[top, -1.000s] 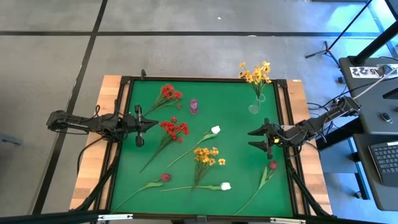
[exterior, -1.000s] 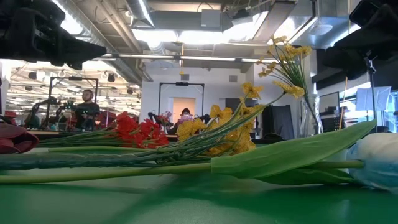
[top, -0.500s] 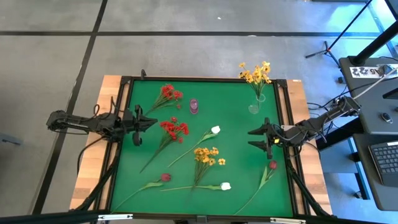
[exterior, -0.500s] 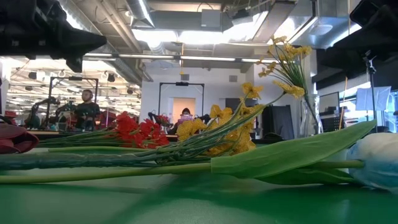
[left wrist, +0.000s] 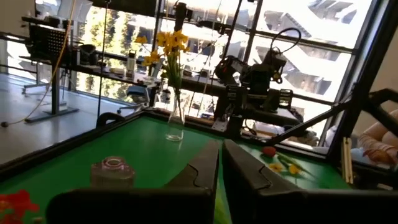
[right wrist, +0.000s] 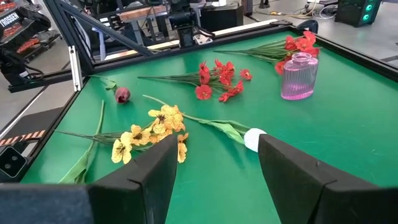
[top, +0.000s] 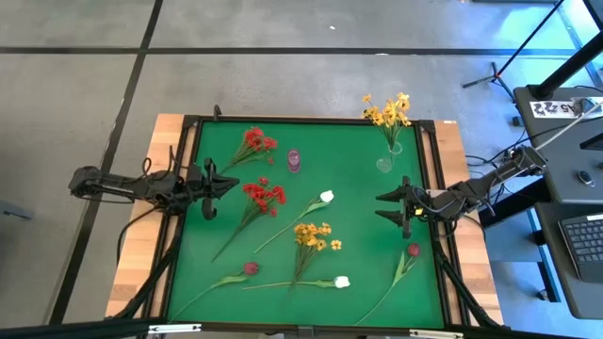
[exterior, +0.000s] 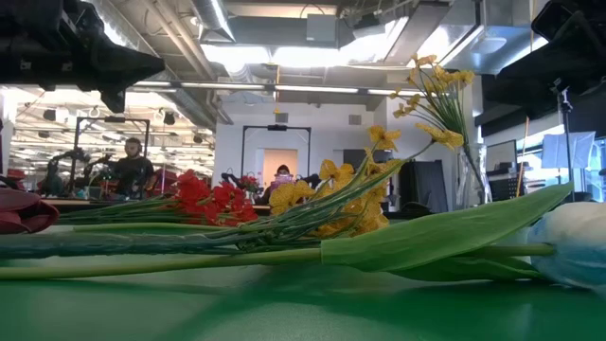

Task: Sort flowers into vase by color
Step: Put the yellow flowers into the transparent vase

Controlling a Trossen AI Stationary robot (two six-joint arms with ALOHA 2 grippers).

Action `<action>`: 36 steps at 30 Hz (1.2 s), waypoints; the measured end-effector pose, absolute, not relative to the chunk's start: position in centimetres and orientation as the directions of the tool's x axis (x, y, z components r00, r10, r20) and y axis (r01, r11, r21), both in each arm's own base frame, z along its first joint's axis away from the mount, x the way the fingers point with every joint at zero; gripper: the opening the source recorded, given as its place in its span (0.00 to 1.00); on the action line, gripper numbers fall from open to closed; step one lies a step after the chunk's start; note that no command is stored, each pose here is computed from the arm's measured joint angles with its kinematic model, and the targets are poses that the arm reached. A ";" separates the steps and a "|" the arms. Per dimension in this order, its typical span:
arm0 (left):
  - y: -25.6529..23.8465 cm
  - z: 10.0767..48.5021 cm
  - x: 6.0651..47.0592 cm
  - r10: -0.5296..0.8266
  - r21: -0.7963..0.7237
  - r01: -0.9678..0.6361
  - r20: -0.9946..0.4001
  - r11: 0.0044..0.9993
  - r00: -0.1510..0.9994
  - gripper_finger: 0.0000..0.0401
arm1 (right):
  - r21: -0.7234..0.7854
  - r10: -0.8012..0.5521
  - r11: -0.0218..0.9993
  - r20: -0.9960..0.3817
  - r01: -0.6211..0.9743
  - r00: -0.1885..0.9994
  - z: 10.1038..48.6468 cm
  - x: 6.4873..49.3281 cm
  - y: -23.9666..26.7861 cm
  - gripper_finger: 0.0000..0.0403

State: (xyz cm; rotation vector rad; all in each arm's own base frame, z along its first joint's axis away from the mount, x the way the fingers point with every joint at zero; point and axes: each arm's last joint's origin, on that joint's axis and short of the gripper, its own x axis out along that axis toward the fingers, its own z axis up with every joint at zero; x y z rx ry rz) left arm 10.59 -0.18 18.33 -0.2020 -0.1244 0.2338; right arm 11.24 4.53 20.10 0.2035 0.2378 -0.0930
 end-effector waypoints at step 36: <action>-7.0 21.4 23.0 -0.019 -0.133 -0.031 -0.357 0.991 0.934 0.29 | 0.208 -0.076 0.970 -0.248 0.130 0.966 20.0 11.2 4.5 0.55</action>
